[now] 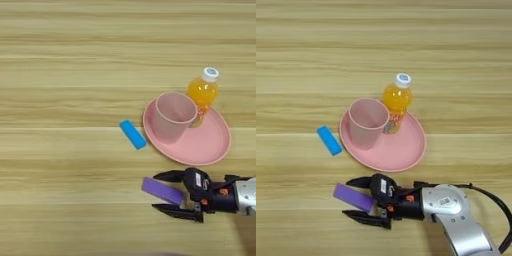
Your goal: Move the objects on the table
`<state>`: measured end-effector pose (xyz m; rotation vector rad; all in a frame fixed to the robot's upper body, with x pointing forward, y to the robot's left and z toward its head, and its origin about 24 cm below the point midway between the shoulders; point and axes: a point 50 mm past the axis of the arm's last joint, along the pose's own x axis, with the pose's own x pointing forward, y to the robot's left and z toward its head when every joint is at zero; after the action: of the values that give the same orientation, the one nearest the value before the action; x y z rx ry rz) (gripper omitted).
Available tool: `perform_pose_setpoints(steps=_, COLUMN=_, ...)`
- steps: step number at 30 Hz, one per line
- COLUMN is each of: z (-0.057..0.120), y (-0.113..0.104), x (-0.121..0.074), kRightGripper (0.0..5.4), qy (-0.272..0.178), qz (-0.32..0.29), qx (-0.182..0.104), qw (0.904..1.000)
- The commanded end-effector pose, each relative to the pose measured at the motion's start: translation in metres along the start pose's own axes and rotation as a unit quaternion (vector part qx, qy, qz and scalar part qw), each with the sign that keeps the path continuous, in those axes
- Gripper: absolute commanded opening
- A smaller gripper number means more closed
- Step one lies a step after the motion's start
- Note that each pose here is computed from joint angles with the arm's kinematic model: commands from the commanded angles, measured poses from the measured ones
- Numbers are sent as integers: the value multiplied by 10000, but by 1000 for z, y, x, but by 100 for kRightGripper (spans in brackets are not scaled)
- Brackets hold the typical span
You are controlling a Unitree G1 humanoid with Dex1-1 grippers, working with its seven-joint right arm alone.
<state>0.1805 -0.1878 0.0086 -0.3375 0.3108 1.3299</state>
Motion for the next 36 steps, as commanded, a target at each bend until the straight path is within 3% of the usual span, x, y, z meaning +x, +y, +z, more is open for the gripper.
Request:
perform_pose_setpoints(steps=1, z=4, y=-11, x=-8, kRightGripper=252, qy=209, qz=-253, qx=-259, qw=9991)
perform_pose_setpoints(steps=13, z=6, y=-12, x=-9, kRightGripper=142, qy=107, qz=-270, qx=-283, qw=9992)
perform_pose_setpoints(steps=18, z=11, y=-16, x=-11, kRightGripper=142, qy=-25, qz=-384, qx=-338, qw=9987)
perform_pose_setpoints(steps=29, z=50, y=-39, x=-40, kRightGripper=142, qy=-834, qz=-1137, qx=-765, qw=9870)
perform_pose_setpoints(steps=36, z=45, y=-49, x=-65, kRightGripper=142, qy=-511, qz=-1482, qx=-823, qw=9842)
